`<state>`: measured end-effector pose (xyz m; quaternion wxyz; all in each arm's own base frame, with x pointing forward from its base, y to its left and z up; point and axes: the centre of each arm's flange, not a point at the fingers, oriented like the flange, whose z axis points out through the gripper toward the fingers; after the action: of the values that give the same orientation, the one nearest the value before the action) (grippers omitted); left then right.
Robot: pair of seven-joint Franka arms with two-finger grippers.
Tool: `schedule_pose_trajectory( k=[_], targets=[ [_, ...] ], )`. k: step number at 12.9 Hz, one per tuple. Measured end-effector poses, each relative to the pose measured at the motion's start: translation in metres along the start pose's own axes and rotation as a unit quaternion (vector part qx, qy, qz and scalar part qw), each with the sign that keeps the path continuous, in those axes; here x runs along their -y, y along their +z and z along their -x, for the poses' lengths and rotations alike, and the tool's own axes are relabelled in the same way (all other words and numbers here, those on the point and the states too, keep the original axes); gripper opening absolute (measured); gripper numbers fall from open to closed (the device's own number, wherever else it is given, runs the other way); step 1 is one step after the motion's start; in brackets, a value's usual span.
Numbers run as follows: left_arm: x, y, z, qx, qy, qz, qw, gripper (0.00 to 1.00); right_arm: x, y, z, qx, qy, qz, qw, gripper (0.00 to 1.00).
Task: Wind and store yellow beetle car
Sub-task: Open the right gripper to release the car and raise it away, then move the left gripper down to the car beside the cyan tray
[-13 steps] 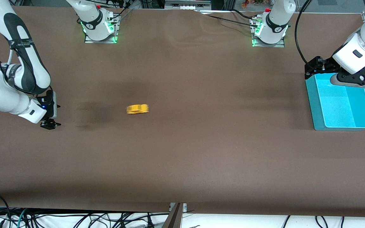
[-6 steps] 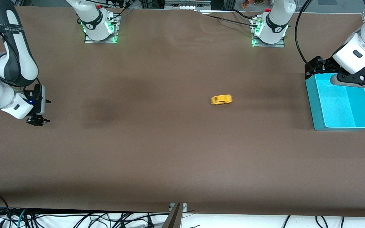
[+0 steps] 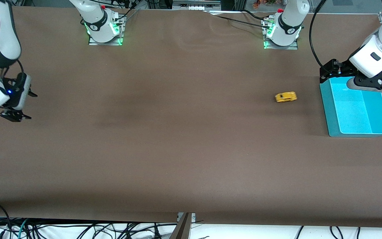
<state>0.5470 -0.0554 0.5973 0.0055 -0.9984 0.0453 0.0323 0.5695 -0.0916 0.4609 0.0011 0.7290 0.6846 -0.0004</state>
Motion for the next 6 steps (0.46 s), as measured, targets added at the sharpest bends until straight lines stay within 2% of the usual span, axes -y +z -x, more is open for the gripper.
schedule_pose_trajectory(
  k=[3, 6],
  targets=[
    [-0.001, 0.001, 0.002, 0.009, 0.001, 0.0, 1.0, 1.0, 0.008, -0.031, -0.007, 0.005, 0.059, 0.009, 0.998, 1.0],
    [-0.003, 0.004, 0.006, 0.027, 0.003, -0.001, 1.0, 1.0, 0.009, -0.045, -0.029, 0.005, 0.113, 0.022, 0.993, 1.0]
  ],
)
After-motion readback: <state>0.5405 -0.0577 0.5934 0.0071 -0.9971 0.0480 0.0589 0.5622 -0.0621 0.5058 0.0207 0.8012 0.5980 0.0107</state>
